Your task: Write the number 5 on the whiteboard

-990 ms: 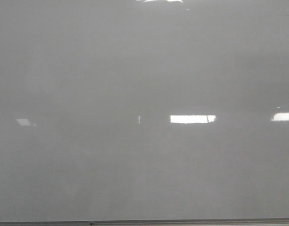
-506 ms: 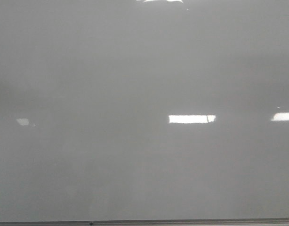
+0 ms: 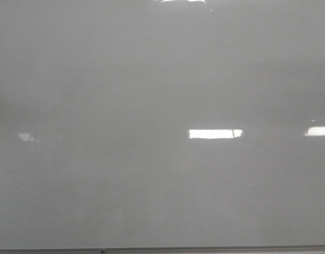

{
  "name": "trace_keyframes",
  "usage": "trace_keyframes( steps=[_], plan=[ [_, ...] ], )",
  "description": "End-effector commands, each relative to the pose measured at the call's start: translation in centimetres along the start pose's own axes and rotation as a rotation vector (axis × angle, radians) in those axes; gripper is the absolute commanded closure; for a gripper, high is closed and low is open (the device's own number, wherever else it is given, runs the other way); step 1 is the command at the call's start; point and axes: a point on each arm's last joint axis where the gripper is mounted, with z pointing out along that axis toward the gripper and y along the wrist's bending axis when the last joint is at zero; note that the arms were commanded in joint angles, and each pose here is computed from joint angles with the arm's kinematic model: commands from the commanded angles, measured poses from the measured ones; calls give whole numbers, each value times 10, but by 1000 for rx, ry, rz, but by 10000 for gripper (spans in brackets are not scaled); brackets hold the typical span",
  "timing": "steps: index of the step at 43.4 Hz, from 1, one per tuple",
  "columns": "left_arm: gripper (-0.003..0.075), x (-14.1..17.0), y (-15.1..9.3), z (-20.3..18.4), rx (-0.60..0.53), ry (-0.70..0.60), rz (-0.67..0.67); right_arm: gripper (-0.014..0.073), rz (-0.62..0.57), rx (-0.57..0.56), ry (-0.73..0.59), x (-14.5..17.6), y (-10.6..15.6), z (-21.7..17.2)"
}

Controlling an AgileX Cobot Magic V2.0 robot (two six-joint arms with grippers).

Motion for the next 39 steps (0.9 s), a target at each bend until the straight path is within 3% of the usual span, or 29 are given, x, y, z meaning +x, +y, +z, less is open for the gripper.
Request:
trace_keyframes(
  steps=[1, 17, 29, 39],
  plan=[
    [296, -23, 1, -4, -7, -158, -5, -1, 8, 6, -88, -16, 0, -1],
    [470, -15, 1, 6, -5, -125, -5, -1, 8, 6, -88, -16, 0, -1],
    [708, -13, 1, 2, -3, -68, -5, -1, 8, 6, -88, -16, 0, -1],
    [734, -31, -5, -22, 24, 138, 13, -1, 8, 6, -88, -16, 0, -1]
  ],
)
